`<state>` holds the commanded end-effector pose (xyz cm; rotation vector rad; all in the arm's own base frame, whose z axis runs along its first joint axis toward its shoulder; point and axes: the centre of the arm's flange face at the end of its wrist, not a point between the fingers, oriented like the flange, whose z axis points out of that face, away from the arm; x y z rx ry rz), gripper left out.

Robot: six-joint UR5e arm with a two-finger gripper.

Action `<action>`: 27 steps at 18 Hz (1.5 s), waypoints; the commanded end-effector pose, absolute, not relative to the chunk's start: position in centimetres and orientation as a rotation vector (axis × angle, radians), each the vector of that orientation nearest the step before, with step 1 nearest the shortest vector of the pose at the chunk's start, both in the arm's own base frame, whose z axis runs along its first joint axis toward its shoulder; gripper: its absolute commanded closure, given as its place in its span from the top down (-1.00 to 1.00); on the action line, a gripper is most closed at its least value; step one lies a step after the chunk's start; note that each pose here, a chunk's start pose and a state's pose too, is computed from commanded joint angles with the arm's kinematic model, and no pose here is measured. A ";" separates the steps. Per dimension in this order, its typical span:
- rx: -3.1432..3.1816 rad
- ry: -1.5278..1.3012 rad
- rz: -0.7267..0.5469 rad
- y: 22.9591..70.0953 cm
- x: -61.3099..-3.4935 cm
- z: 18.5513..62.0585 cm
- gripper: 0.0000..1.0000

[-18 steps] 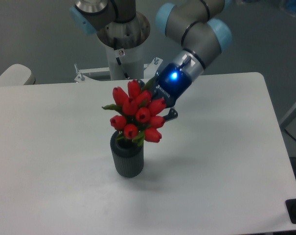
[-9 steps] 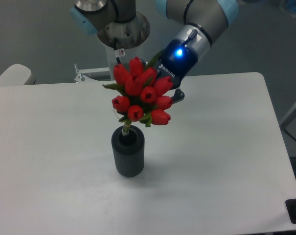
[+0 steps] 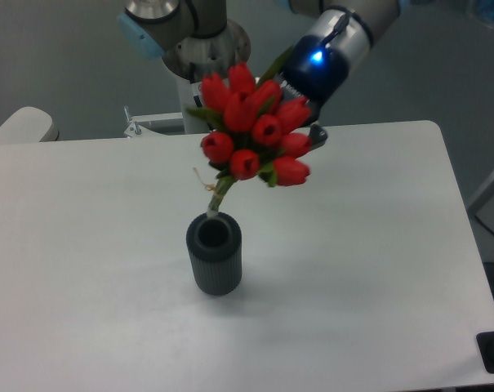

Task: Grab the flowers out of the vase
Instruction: 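Carry the held tulips away from the vase and lower them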

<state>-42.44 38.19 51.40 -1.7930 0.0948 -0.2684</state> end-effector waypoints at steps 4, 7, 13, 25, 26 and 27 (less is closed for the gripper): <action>-1.802 0.077 -0.228 37.9 -48.2 49.3 -0.29; -1.829 0.051 -0.189 37.4 -52.6 48.3 -0.30; -1.944 0.053 -0.141 39.7 -58.0 45.1 -0.30; -2.014 0.142 -0.051 42.0 -60.2 42.4 -0.30; -2.016 0.140 -0.049 41.9 -60.2 42.4 -0.30; -2.016 0.141 -0.049 41.9 -60.2 42.4 -0.30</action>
